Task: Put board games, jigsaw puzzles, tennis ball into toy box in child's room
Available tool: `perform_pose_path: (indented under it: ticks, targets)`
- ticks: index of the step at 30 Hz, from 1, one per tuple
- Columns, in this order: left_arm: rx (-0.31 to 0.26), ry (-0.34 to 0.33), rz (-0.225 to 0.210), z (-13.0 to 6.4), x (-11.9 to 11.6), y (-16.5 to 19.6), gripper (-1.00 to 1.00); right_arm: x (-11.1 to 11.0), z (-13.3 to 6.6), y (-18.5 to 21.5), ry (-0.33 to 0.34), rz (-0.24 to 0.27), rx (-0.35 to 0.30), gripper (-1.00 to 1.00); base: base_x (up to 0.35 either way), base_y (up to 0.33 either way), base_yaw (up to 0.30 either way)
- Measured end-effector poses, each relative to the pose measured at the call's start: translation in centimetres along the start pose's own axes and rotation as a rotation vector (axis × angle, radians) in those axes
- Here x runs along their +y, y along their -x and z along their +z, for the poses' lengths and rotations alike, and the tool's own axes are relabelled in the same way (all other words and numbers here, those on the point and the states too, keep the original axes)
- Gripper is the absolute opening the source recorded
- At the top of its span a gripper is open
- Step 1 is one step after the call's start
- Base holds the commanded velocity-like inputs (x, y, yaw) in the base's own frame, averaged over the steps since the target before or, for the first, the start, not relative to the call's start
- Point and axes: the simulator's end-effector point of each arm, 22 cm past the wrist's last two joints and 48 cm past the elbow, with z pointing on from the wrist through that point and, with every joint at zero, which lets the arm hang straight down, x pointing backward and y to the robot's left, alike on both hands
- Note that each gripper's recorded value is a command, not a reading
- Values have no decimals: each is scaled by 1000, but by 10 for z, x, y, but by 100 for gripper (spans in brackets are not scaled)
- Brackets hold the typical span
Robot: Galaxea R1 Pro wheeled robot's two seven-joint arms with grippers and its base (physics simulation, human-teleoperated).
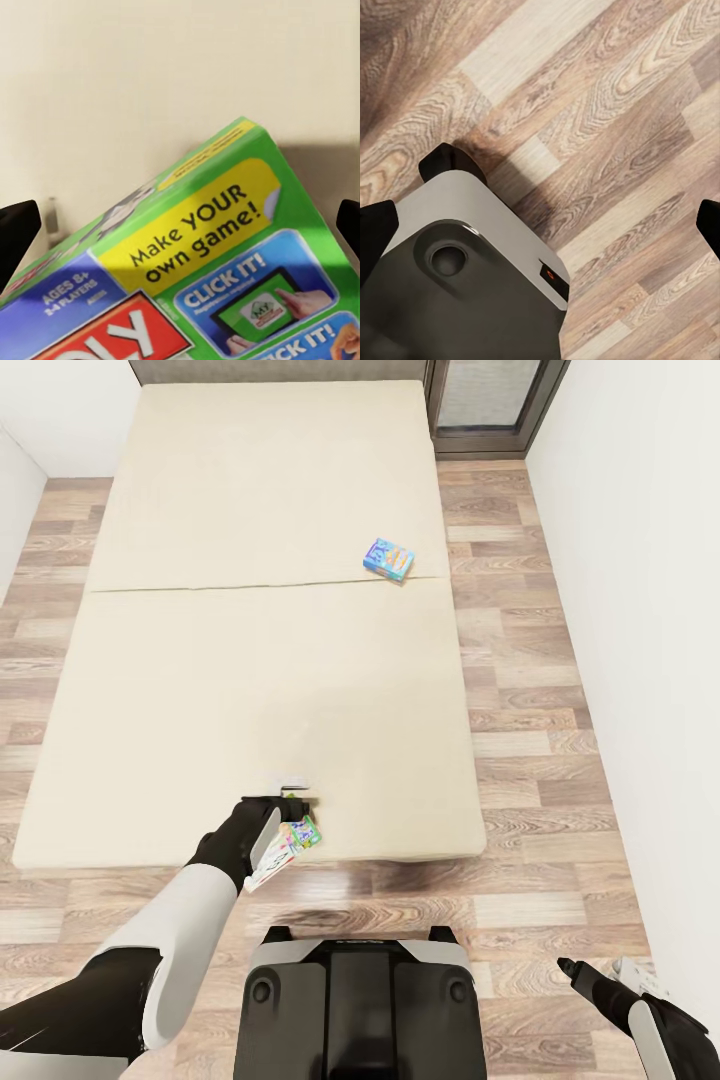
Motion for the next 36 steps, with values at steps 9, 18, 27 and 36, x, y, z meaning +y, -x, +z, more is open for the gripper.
perform_pose_path:
  ticks: [9,18,27,36]
  targets:
    - [0,2,3,0,0,0,100,0,0,0,0,0,0,100,-20,0,0]
    - [0,2,3,0,0,0,100,0,0,0,0,0,0,100,-12,0,0]
    - [0,1,-3,0,1,0,100,0,0,0,0,0,0,100,0,0,0]
    - [-8,0,-23,-2,4,7,100,1,0,-1,0,0,1,100,0,0,0]
